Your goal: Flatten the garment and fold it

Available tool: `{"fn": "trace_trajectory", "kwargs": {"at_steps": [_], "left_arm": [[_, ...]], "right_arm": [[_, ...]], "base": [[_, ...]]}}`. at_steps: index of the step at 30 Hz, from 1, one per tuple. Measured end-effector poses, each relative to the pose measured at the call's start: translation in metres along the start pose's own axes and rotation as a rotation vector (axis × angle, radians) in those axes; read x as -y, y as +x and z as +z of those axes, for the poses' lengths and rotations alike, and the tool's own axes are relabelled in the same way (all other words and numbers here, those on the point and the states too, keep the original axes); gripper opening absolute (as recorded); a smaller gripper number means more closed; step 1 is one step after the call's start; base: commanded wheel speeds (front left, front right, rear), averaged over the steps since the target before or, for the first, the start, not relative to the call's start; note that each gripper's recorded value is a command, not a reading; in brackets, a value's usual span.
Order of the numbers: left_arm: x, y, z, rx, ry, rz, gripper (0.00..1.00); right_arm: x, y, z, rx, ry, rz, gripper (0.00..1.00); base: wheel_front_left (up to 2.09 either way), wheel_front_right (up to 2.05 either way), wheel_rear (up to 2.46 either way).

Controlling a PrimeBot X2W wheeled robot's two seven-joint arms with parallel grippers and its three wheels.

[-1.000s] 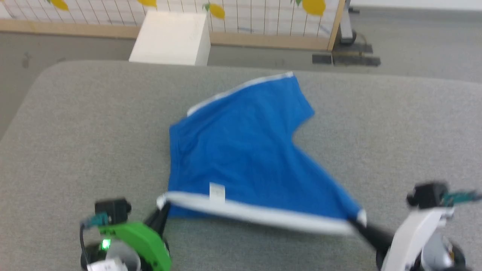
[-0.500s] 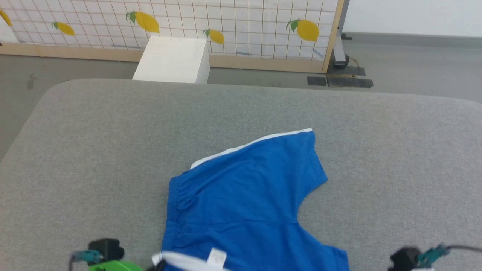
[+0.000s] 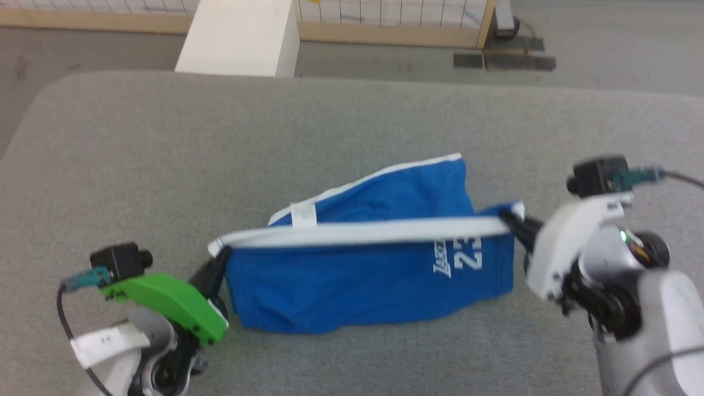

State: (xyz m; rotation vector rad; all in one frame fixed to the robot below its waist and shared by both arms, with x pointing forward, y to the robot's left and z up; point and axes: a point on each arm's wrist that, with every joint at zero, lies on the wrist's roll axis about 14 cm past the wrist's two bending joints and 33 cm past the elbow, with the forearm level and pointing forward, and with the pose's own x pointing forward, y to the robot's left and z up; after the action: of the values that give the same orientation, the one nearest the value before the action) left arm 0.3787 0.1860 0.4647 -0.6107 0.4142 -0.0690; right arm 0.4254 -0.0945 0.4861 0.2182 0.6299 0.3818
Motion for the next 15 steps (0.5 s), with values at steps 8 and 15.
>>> {"fn": "trace_trajectory", "kwargs": {"at_steps": [8, 15], "left_arm": [[-0.020, 0.041, 0.005, -0.028, 0.021, 0.044, 0.00], [-0.042, 0.064, -0.015, -0.111, 0.019, 0.079, 0.00]], "right_arm": [[0.002, 0.078, 0.021, -0.017, -0.111, -0.017, 0.00], [0.016, 0.131, 0.012, -0.090, -0.150, -0.042, 0.00]], "base": [[0.00, 0.00, 0.00], [0.00, 0.00, 0.00]]}}
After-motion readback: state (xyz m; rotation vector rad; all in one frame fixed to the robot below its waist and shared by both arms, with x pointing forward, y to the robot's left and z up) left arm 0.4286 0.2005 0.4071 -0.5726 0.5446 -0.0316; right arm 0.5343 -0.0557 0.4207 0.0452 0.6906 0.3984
